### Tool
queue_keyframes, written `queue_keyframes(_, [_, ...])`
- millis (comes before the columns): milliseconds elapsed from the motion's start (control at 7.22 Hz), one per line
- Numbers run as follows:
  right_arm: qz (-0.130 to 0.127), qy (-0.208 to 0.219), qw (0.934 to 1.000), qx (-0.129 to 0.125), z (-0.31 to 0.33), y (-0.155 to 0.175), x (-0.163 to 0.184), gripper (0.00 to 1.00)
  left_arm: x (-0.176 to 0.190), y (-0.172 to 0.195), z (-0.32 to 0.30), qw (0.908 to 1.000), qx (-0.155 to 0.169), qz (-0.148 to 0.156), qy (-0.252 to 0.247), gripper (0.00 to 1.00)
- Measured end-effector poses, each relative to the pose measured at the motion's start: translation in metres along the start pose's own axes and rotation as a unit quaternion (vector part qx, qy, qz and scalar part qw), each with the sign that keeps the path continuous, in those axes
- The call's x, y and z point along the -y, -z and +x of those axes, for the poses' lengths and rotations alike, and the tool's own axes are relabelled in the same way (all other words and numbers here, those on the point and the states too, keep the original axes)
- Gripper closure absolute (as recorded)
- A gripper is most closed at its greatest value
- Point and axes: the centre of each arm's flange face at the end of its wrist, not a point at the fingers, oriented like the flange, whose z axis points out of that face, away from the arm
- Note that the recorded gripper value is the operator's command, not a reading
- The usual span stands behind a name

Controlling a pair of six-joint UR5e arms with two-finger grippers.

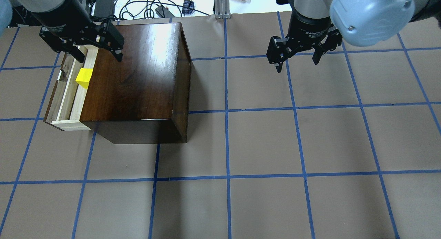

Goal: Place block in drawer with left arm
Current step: 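Open the left gripper to drop the cube in the drawer, raise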

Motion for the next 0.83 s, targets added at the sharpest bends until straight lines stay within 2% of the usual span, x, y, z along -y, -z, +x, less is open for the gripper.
queue_keyframes(831, [0.000, 0.000, 1.0000, 0.000, 0.000, 0.000, 0.000, 0.00, -0.024, -0.013, 0.019, 0.9999, -0.001, -0.011, -0.001, 0.00])
